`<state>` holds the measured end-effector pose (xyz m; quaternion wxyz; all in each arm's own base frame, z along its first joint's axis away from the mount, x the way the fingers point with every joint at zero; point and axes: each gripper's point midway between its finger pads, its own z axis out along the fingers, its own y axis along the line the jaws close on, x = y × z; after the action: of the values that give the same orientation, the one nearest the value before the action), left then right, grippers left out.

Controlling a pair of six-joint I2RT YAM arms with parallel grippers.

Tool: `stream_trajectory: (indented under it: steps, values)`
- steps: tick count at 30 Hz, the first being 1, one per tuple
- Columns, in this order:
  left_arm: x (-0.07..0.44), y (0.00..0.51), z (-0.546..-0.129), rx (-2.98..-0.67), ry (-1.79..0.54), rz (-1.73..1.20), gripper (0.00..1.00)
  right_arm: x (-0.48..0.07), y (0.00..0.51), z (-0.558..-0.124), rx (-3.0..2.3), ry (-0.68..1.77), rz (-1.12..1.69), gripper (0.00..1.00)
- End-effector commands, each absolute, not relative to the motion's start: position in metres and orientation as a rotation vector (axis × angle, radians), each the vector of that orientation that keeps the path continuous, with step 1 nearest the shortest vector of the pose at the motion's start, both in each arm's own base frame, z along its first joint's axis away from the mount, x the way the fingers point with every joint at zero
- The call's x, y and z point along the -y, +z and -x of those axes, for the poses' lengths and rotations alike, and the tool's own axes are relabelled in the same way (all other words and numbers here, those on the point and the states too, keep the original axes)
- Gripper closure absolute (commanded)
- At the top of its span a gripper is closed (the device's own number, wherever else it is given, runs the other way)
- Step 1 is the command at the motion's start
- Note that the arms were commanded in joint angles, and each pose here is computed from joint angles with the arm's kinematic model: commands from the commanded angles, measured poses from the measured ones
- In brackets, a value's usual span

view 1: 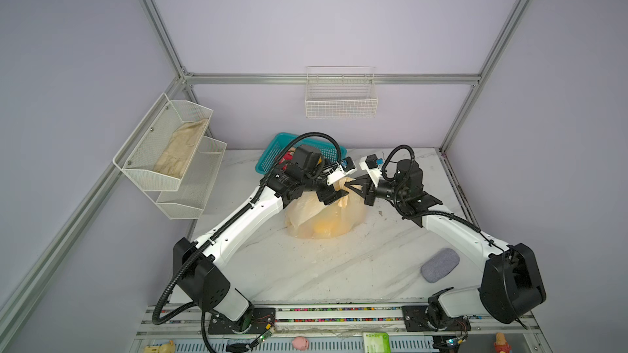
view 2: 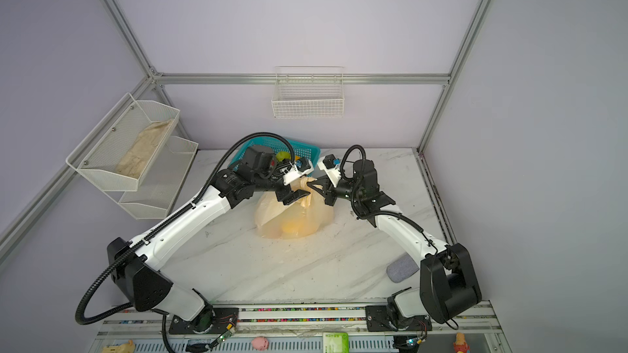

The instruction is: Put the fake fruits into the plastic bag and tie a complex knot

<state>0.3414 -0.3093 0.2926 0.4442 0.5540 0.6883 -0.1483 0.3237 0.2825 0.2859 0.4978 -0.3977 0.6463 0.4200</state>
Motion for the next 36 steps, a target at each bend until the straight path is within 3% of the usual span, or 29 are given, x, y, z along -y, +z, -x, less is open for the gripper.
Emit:
stream_trajectory:
  steps: [1,11,18,22,24,30,36]
  values:
    - [0.311,0.317,-0.347,-1.627,-0.313,-1.428,0.18,-0.284,0.305,-0.316,-1.48,1.026,0.98,1.0]
    - [0.308,0.299,-0.36,-1.667,-0.295,-1.452,0.29,-0.285,0.312,-0.317,-1.475,1.047,0.957,1.0]
    - [0.301,0.296,-0.371,-1.693,-0.226,-1.428,0.51,-0.285,0.313,-0.318,-1.478,1.044,0.943,1.0]
    - [0.3,0.301,-0.371,-1.692,-0.238,-1.408,0.55,-0.286,0.315,-0.32,-1.482,1.048,0.933,1.0]
    - [0.298,0.306,-0.37,-1.694,-0.239,-1.391,0.53,-0.286,0.314,-0.323,-1.498,1.05,0.915,1.0]
    - [0.296,0.321,-0.361,-1.682,-0.305,-1.273,0.29,-0.284,0.315,-0.342,-1.611,1.096,0.727,1.0]
    - [0.299,0.323,-0.365,-1.661,-0.317,-1.217,0.21,-0.297,0.309,-0.346,-1.705,1.157,0.628,1.0]
